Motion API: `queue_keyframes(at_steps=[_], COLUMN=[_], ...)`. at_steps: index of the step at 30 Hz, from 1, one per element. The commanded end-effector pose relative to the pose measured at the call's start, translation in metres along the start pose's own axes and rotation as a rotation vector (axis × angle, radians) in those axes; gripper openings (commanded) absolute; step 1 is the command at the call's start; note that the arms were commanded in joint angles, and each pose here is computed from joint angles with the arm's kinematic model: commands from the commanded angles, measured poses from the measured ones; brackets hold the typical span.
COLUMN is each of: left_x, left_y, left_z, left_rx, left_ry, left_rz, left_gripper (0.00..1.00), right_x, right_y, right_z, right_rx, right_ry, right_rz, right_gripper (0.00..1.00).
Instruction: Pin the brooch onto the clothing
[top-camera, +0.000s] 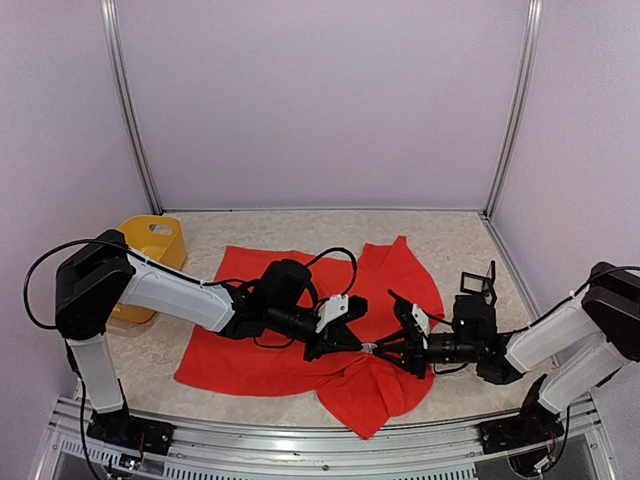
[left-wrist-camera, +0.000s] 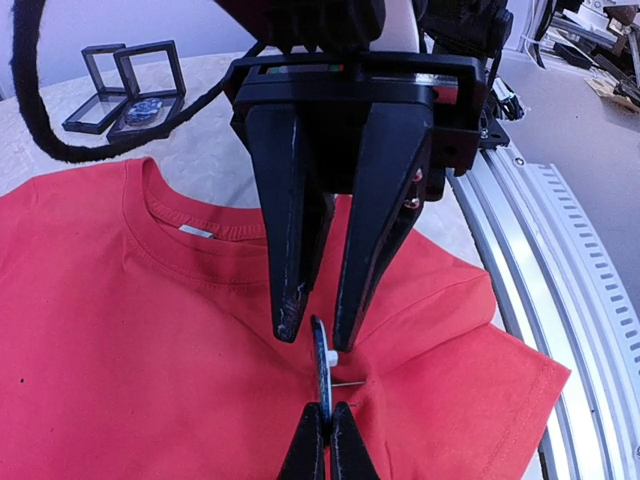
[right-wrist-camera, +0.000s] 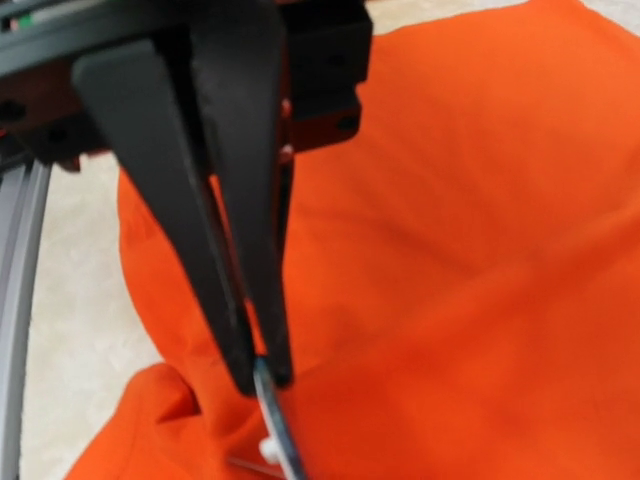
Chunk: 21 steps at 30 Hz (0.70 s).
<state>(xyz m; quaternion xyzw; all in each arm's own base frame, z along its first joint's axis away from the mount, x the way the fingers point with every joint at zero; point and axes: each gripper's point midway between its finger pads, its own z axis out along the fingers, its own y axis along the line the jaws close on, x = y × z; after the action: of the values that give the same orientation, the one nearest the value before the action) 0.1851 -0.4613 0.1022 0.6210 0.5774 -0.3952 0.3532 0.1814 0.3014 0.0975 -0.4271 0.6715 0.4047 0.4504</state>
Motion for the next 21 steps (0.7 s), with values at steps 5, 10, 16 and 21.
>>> queue_keyframes(at_steps=[5, 10, 16, 21], left_x=[-0.016, -0.014, -0.012, -0.018], left_y=[-0.005, -0.002, 0.011, 0.003], left_z=[-0.004, -0.002, -0.011, -0.026], left_rx=[0.007, -0.006, -0.112, -0.143], left_ry=[-0.040, -0.037, -0.052, -0.079], left_rz=[0.019, -0.006, -0.024, -0.030], left_gripper=[0.00, 0.00, 0.31, 0.40], right_x=[-0.002, -0.007, 0.000, 0.008], right_y=[0.000, 0.007, 0.004, 0.001], right_z=[0.007, 0.008, 0.006, 0.007], right_rx=[-0.034, -0.078, -0.087, -0.071], right_ry=[-0.003, -0.030, -0.009, 0.012], right_rz=[-0.016, -0.002, 0.084, 0.189], right_gripper=[0.08, 0.00, 0.00, 0.00])
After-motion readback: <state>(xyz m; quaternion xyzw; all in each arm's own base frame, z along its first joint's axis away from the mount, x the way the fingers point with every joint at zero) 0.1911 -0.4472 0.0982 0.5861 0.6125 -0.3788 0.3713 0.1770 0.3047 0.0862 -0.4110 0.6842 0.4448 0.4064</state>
